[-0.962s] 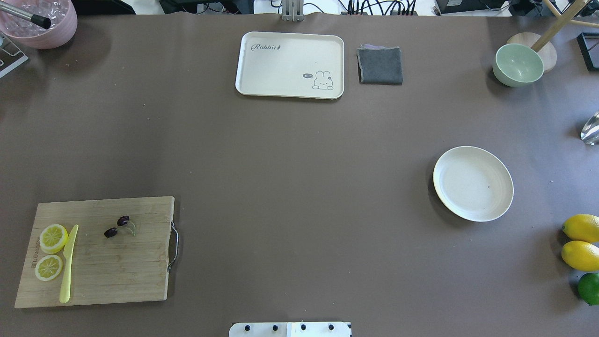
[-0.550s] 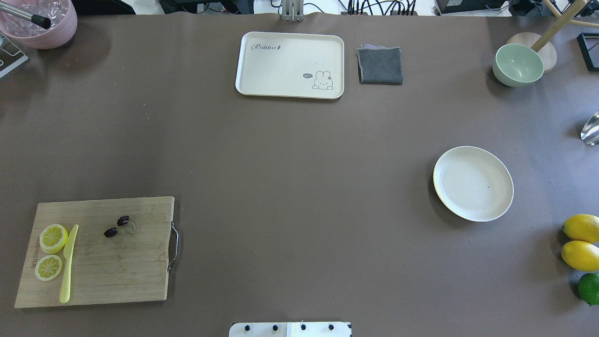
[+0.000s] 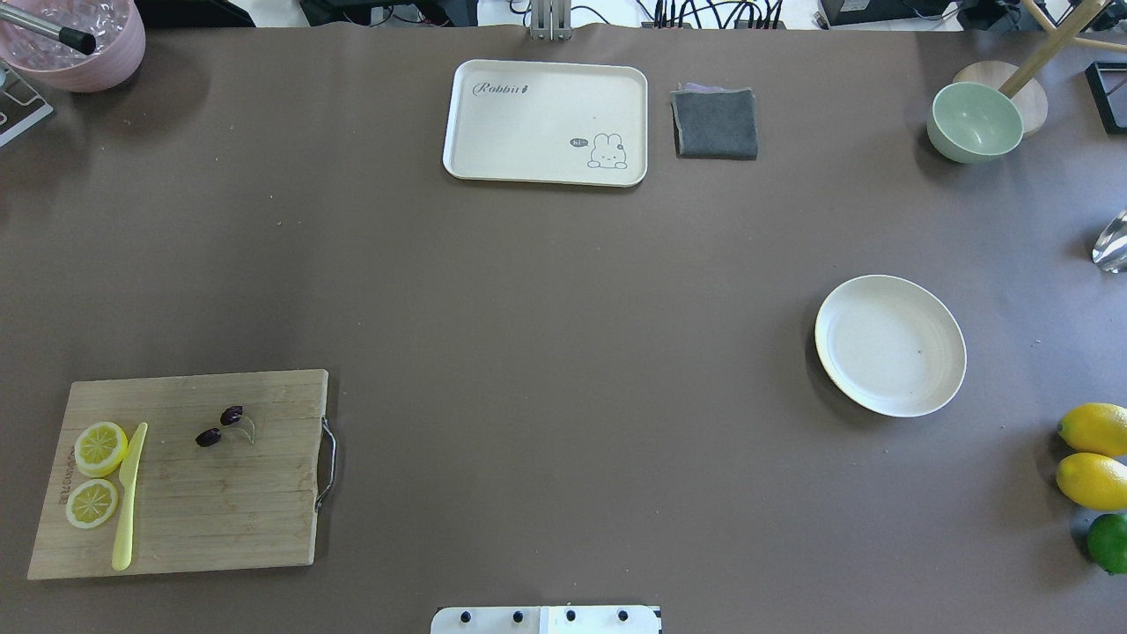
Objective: Place red cherry on plate
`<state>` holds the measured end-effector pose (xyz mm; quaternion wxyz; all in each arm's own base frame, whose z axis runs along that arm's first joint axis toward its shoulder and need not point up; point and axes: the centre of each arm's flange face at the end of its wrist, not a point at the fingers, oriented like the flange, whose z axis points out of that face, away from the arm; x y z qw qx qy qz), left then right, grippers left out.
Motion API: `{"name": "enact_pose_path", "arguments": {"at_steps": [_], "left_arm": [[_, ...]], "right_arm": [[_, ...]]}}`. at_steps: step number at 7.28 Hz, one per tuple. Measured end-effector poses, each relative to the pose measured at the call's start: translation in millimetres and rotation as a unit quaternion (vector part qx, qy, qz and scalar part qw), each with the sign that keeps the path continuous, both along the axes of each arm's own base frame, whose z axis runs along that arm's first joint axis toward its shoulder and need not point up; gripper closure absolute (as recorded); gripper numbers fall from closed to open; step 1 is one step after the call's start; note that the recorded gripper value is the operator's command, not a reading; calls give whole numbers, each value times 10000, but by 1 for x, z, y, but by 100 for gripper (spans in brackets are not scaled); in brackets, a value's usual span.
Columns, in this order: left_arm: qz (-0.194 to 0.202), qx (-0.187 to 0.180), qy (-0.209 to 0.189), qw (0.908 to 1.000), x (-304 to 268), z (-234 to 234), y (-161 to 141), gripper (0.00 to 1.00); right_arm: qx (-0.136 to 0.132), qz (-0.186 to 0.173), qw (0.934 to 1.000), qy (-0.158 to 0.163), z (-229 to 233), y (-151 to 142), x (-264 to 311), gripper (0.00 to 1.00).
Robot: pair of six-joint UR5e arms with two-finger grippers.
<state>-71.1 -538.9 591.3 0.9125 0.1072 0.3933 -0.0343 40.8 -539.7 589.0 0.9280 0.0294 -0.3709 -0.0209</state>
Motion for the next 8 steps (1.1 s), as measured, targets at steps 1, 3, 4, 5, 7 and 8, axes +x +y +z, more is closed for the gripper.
{"name": "enact_pose_path", "arguments": {"at_steps": [1,3,4,5,7,8], "left_arm": [[1,-3,-3,10000,0,1,0,2],[4,-15,-2,10000,0,2,1,2],[3,-19,-3,10000,0,3,2,2],[3,-22,-4,10000,0,3,1,2],[3,-25,0,10000,0,3,1,2],[1,-27,3,10000,0,3,1,2]], "right_arm": [[3,0,10000,0,0,0,0,0],[9,0,10000,0,-1,0,0,0],[12,0,10000,0,-1,0,0,0],[13,0,10000,0,-1,0,0,0],[15,0,10000,-4,-2,0,0,0],[15,-2,10000,-2,-2,0,0,0]]}}
